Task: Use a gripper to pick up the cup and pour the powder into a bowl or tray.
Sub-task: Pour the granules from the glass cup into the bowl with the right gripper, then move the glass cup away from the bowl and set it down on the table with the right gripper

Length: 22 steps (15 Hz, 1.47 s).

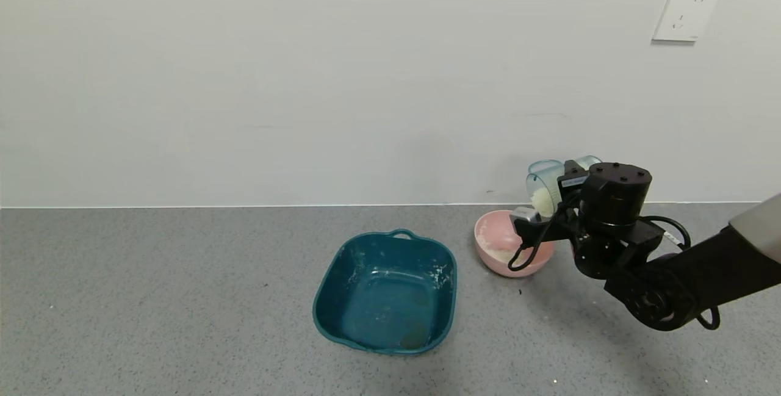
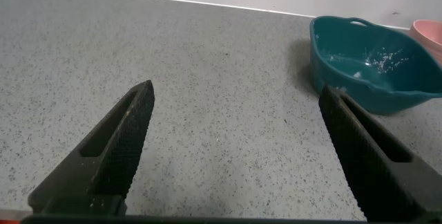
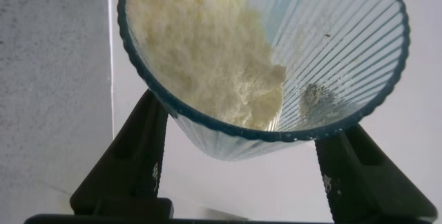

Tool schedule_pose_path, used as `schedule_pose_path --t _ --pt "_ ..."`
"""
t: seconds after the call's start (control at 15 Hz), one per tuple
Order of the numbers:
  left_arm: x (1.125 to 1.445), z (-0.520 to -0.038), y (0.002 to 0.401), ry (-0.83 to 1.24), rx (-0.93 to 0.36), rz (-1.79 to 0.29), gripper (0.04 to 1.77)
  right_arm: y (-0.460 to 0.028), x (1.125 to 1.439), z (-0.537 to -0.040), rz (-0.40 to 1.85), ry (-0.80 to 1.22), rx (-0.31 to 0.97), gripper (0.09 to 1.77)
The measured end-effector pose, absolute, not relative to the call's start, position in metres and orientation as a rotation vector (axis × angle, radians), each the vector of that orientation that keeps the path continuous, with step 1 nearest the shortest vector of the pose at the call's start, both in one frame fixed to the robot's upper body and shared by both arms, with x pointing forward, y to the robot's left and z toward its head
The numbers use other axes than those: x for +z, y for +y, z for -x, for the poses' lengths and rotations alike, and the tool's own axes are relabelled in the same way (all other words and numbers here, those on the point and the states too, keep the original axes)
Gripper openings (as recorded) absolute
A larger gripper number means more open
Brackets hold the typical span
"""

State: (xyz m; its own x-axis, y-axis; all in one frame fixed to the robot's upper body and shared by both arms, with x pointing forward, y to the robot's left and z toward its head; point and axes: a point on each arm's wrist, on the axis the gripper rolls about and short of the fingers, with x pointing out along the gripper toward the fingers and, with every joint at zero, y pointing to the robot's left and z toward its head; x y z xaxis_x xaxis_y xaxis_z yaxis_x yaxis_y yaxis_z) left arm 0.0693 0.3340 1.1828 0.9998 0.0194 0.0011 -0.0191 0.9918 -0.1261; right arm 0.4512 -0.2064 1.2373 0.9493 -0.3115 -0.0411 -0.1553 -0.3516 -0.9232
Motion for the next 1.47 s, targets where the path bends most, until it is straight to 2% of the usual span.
schedule_pose_path --t 0.47,0.67,0.93,1.47 --pt "1.183 -0.069 0.334 -0.002 0.019 0.126 1.72 -0.204 1.225 -0.449 1.979 0.368 -0.117 1.3" --pt "1.183 -0.069 0.334 -0.002 0.019 0.126 1.72 -0.204 1.231 -0.449 1.945 0.351 -0.143 1.3" --pt "1.183 -0.069 0.334 -0.002 0.019 0.126 1.72 -0.212 1.242 -0.449 1.745 0.344 -0.221 1.3" --pt "1.183 -0.069 0.334 -0.002 0.019 0.126 1.72 -0.224 1.235 -0.446 1.382 0.349 -0.274 1.3"
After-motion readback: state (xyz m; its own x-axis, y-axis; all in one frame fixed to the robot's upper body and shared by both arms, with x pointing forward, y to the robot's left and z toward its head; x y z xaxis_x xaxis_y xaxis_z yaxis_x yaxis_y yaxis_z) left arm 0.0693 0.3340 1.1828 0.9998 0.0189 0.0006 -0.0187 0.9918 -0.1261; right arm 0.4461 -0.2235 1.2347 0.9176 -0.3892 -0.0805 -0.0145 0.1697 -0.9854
